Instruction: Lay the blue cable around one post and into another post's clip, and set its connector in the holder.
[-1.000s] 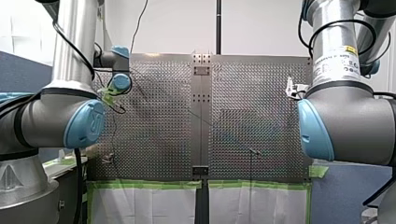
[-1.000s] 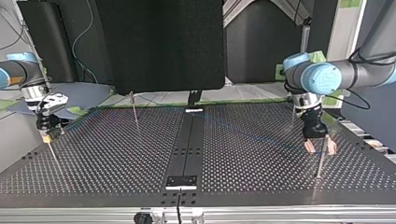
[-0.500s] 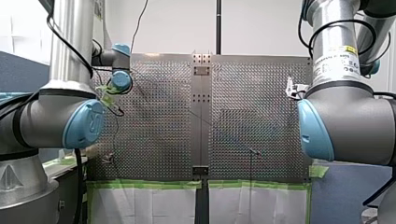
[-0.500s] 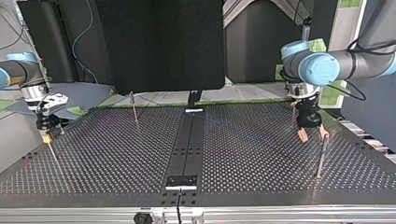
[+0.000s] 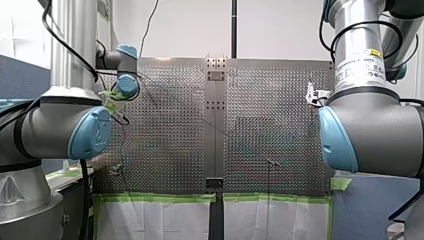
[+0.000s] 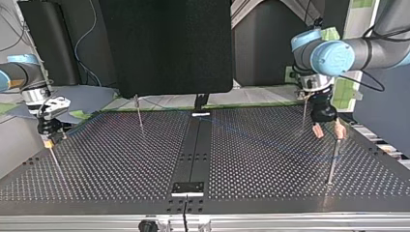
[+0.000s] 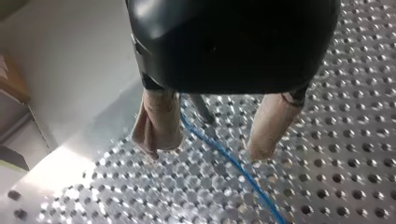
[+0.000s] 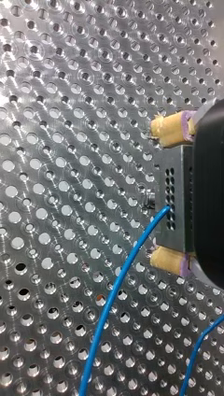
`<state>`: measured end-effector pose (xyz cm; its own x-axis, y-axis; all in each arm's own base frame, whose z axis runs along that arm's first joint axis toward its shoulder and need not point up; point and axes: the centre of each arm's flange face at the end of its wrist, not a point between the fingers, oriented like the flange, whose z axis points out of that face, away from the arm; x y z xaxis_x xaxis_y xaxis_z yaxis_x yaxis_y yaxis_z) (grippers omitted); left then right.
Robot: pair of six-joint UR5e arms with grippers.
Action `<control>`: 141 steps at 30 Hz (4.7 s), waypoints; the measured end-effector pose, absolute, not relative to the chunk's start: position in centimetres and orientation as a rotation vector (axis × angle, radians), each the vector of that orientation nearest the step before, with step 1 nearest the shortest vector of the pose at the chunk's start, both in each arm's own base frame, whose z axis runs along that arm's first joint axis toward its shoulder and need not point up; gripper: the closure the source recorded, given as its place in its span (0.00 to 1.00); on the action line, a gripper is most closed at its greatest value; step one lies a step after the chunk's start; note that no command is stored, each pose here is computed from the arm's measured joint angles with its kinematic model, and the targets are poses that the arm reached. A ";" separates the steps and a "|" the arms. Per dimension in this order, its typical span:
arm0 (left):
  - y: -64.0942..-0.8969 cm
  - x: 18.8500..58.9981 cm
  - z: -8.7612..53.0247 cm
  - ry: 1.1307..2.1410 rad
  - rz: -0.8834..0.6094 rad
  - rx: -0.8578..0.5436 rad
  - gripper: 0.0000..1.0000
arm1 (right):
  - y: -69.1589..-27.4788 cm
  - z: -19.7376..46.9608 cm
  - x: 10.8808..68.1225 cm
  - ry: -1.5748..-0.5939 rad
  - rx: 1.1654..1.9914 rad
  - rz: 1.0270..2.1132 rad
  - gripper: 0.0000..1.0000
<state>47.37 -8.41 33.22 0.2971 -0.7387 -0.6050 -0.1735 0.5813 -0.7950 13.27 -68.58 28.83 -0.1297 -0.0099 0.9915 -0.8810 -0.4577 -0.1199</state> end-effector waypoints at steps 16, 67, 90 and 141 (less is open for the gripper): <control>-9.8 43.1 34.7 1.232 -0.515 -0.798 0.00 | -68.6 28.8 13.3 -1.026 1.471 1.666 0.02; -24.8 36.8 18.7 1.525 -0.227 -0.415 0.00 | -68.6 28.8 13.3 -1.026 1.471 1.665 0.02; -31.2 31.4 12.4 1.704 -0.170 -0.069 0.00 | -68.6 28.8 13.3 -1.026 1.471 1.665 0.02; -37.4 15.4 11.9 1.592 -0.237 0.040 0.00 | -68.6 28.8 13.3 -1.026 1.471 1.665 0.02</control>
<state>15.40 -37.44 11.91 -0.0387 -0.1214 -0.9918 0.1722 0.9769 -0.1263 13.27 -68.58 28.83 -0.1298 -0.0099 0.9915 -0.8810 -0.4577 -0.1199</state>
